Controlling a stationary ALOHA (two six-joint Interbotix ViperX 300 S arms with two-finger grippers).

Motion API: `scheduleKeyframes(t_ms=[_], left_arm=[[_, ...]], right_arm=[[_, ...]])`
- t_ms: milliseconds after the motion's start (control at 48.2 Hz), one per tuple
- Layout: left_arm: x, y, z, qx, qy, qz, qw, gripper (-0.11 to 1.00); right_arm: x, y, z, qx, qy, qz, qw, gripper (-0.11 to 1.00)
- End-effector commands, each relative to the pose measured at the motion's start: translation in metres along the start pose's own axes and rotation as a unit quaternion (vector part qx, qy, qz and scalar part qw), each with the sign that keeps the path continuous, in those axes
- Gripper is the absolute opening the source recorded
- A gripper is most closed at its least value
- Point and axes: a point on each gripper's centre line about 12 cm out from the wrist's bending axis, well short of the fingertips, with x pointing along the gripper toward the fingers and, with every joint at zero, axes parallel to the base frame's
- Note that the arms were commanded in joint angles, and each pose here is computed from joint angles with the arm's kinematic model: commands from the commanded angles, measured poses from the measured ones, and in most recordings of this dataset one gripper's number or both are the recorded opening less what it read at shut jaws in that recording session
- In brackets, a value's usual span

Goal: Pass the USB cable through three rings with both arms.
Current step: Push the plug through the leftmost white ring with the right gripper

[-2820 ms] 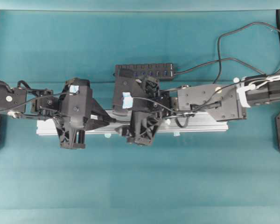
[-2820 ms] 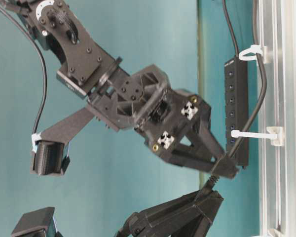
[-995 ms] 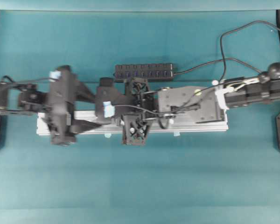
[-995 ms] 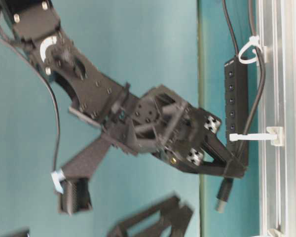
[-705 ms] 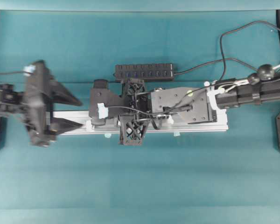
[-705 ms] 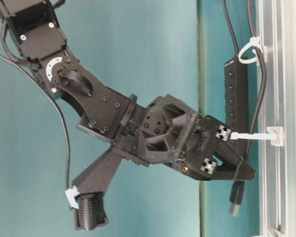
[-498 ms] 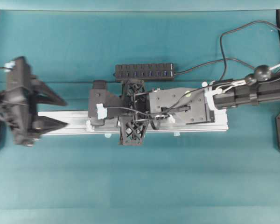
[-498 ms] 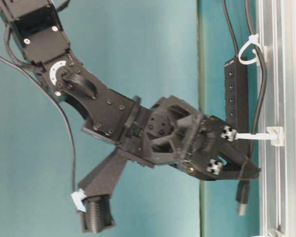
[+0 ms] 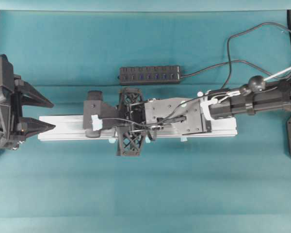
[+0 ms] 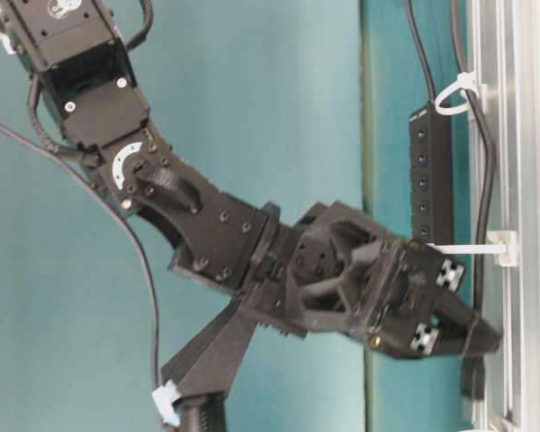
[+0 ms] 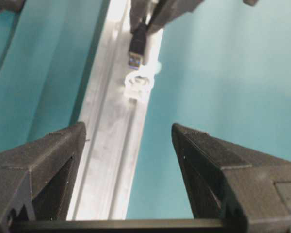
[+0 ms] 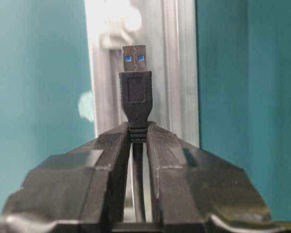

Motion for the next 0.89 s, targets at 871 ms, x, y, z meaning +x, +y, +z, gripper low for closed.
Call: scheduleKeyframes(t_ms=[871], left_arm=[[0.0012,-0.0004,0.0047,-0.002,-0.005,0.000,1.0000,0.77]], right_arm=[[-0.0025,0.0087,0.0090,-0.011,-0.018,0.006,0.9998,-0.05]])
